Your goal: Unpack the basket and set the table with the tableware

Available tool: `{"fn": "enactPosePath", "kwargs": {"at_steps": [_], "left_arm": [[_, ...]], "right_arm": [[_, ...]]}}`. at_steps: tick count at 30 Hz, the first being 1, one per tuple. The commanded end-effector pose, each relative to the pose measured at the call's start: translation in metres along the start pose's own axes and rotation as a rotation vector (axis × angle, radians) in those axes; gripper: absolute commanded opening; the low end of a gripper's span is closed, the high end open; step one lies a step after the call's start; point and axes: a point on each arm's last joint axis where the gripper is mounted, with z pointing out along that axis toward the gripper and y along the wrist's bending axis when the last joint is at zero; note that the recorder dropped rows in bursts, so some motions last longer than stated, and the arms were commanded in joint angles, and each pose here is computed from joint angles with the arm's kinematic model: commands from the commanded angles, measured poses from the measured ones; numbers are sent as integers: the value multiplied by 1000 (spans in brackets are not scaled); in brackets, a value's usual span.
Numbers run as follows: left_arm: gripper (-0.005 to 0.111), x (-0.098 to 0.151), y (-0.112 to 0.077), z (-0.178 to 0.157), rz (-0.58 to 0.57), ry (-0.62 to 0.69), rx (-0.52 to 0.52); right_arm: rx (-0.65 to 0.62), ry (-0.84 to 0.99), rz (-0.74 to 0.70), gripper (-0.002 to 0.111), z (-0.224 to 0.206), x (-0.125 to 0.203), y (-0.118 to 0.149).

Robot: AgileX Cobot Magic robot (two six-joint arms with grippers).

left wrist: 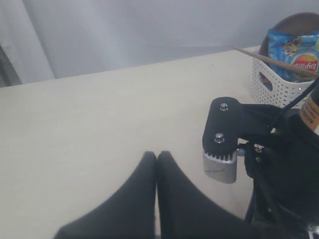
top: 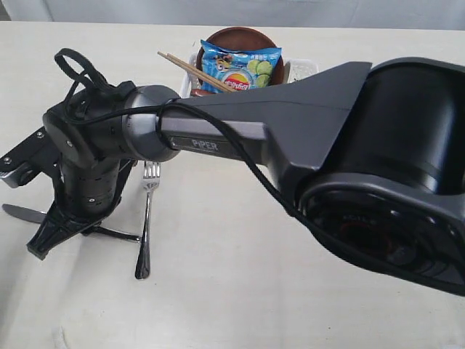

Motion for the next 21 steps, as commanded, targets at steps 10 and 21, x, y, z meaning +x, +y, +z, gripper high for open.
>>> {"fn": "enactPosePath", "kwargs": {"at_steps": [10,21], "left_arm": [[0,0,0,0,-2,-7,-2],[0,0,0,0,-2,-7,-2]], "right_arm": [[-40,69,290,4,10,9,1],[24,130,714,-1,2,14,-22]]}}
